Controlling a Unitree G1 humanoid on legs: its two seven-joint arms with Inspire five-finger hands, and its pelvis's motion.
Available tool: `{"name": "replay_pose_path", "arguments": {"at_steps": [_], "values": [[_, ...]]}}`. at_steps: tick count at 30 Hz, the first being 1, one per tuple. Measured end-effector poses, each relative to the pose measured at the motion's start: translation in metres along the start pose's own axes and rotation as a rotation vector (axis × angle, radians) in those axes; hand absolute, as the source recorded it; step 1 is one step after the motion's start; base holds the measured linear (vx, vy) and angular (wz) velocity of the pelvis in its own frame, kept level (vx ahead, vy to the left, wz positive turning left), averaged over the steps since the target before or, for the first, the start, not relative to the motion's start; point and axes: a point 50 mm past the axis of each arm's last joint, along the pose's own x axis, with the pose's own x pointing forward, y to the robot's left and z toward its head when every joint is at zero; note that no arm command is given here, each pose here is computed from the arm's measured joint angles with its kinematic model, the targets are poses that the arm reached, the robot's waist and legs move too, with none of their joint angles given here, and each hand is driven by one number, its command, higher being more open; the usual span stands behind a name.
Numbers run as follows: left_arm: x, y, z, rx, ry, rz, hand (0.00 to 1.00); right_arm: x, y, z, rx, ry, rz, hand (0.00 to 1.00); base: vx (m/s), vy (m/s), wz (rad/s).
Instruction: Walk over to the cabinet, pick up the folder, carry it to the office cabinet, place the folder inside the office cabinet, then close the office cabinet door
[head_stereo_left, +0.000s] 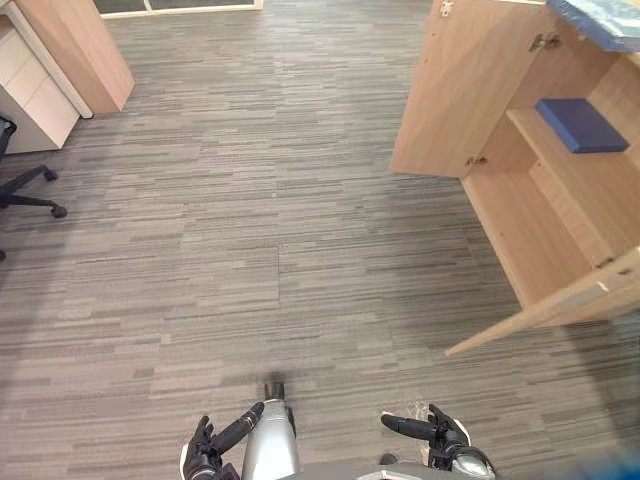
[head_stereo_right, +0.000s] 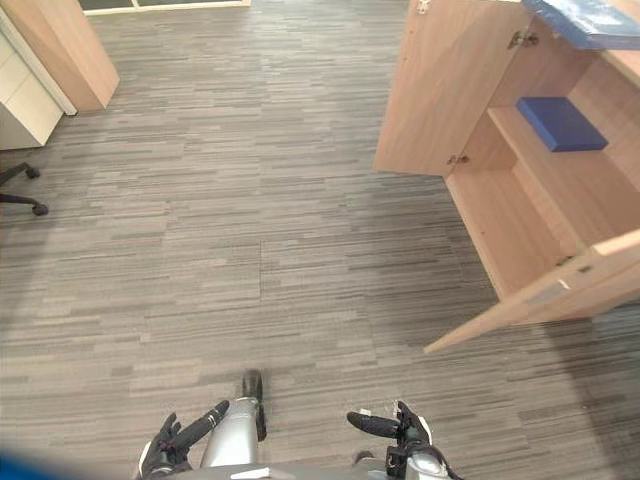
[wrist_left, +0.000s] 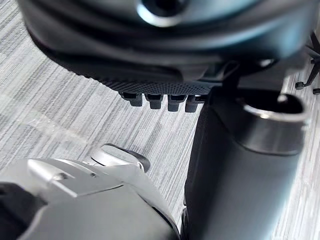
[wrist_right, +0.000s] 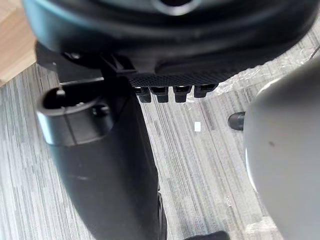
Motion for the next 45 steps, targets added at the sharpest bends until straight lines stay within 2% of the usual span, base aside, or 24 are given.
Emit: {"name": "replay_pose_path", "arguments": {"at_steps": [4, 6, 10, 15, 18, 22, 25, 28, 32, 38, 41, 45], "values": [[0.006, 0.012, 0.010, 0.045, -0.017, 0.045, 1.00, 0.000, 0.026, -0.008, 0.000, 0.046, 0.060, 1.00, 0.46, 0.433, -0.36], [0.005, 0.017, 0.004, 0.054, 0.015, 0.061, 1.00, -0.001, 0.032, -0.015, -0.010, 0.075, 0.076, 1.00, 0.53, 0.429, -0.32], [0.000, 0.018, -0.013, 0.091, 0.081, 0.064, 1.00, 0.002, 0.011, -0.007, 0.010, 0.041, 0.014, 1.00, 0.51, 0.419, -0.17], [0.000, 0.013, -0.022, 0.179, 0.133, 0.032, 1.00, 0.007, 0.013, 0.027, 0.055, -0.062, 0.012, 1.00, 0.32, 0.207, -0.14], [0.006, 0.005, -0.019, 0.257, 0.158, -0.024, 1.00, 0.011, 0.015, 0.051, 0.086, -0.114, 0.025, 1.00, 0.25, 0.038, -0.20], [0.010, 0.007, -0.010, 0.306, 0.140, -0.048, 1.00, 0.012, 0.014, 0.048, 0.222, -0.106, 0.027, 1.00, 0.26, -0.098, -0.02], [0.004, 0.003, -0.024, 0.262, 0.179, -0.041, 1.00, 0.012, -0.004, 0.043, 0.343, -0.099, -0.032, 1.00, 0.46, -0.206, -0.14], [0.005, -0.001, -0.020, 0.158, 0.159, -0.019, 1.00, 0.009, -0.012, 0.024, 0.457, -0.047, -0.085, 1.00, 0.52, -0.271, -0.31], [0.008, 0.000, -0.007, 0.070, 0.097, 0.003, 1.00, 0.003, -0.023, -0.007, 0.480, 0.045, -0.145, 1.00, 0.51, -0.160, -0.69], [0.010, 0.004, 0.003, 0.049, 0.050, 0.028, 1.00, 0.003, -0.025, -0.020, 0.400, 0.136, -0.144, 1.00, 0.44, 0.029, -0.98], [0.006, 0.004, -0.009, -0.030, 0.085, 0.064, 1.00, 0.003, -0.022, -0.018, 0.345, 0.127, -0.126, 1.00, 0.43, 0.198, -1.11], [-0.003, 0.020, -0.031, -0.136, 0.164, 0.158, 1.00, -0.003, -0.021, -0.035, 0.326, 0.153, -0.127, 1.00, 0.55, 0.382, -0.76]]}}
